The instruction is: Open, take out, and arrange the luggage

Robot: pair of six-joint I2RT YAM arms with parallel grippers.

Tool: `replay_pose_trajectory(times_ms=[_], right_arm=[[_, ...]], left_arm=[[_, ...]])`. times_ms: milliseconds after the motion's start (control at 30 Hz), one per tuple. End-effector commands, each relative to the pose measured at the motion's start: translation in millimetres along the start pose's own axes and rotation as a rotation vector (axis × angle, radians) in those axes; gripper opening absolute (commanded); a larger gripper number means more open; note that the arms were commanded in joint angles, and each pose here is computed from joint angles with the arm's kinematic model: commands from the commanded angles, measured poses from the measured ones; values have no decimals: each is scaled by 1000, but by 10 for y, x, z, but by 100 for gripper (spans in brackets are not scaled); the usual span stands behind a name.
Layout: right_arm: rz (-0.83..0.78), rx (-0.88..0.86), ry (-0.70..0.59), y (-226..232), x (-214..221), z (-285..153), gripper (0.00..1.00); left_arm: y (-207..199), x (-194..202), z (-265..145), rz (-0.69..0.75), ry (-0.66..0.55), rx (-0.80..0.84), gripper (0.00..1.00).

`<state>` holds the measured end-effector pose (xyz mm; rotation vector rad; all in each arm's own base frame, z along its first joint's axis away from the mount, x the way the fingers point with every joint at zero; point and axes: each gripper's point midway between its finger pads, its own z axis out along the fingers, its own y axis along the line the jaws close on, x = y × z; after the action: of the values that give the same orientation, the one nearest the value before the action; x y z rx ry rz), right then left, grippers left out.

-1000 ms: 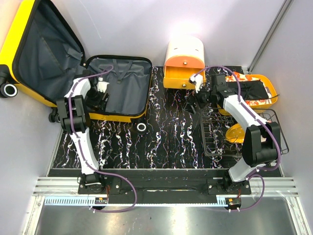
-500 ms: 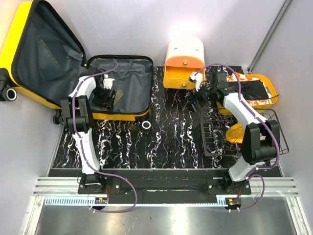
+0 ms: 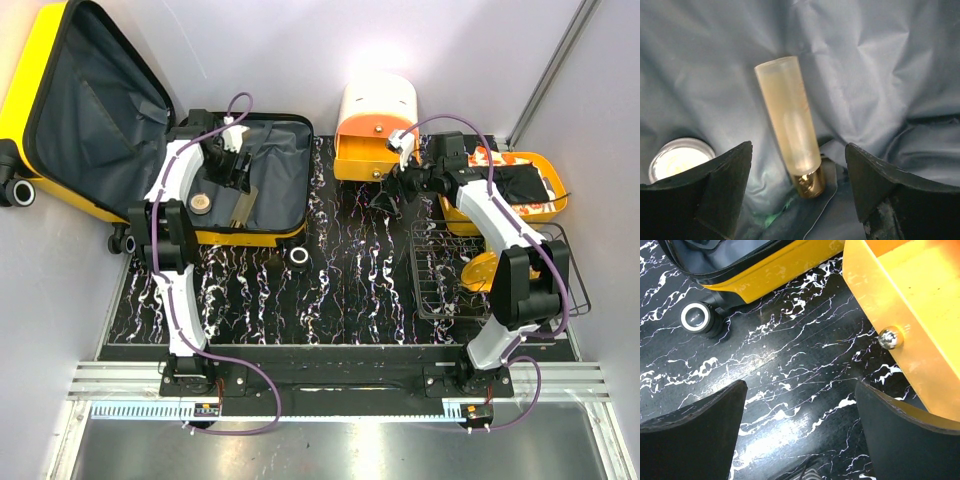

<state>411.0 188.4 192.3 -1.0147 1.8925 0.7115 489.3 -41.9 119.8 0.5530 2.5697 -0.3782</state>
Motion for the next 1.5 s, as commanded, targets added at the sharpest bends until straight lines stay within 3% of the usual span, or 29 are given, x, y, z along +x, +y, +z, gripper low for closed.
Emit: replay_pose_trajectory(times_ms=[0,267,500,833,933,967,1067,1300,1467], right_arm=[[-50,14,-81,-101,-335,-26,98],[-71,16,-115,-130,-456,-16,98],[-73,16,-121,-141,-488,-15,98],[-135,-7,-184,-174,-592,59,100],[-189,-16,-222,-198,-686,82,100],[-203,-14,-234,-213,-717,88,100],[-253,-6,-269,-262,-812,105,100],[-407,24,-378,-309,-1103,101,100],[-656,21,-471,-169,-1353,128,100]], left_arm=[[-150,-61,255,-5,-8,38,78],[-27,176,640,-20,71,-44,71],[194,184,752,-54,81,-151,59],[-61,20,842,-115,31,-24,51],[-224,-102,602,-121,-10,33,33],[-259,-120,520,-127,-15,45,19],[-402,-277,207,-128,-62,86,1],[-806,-619,-503,-106,-151,202,0],[-1219,-626,-798,-131,-158,370,0]])
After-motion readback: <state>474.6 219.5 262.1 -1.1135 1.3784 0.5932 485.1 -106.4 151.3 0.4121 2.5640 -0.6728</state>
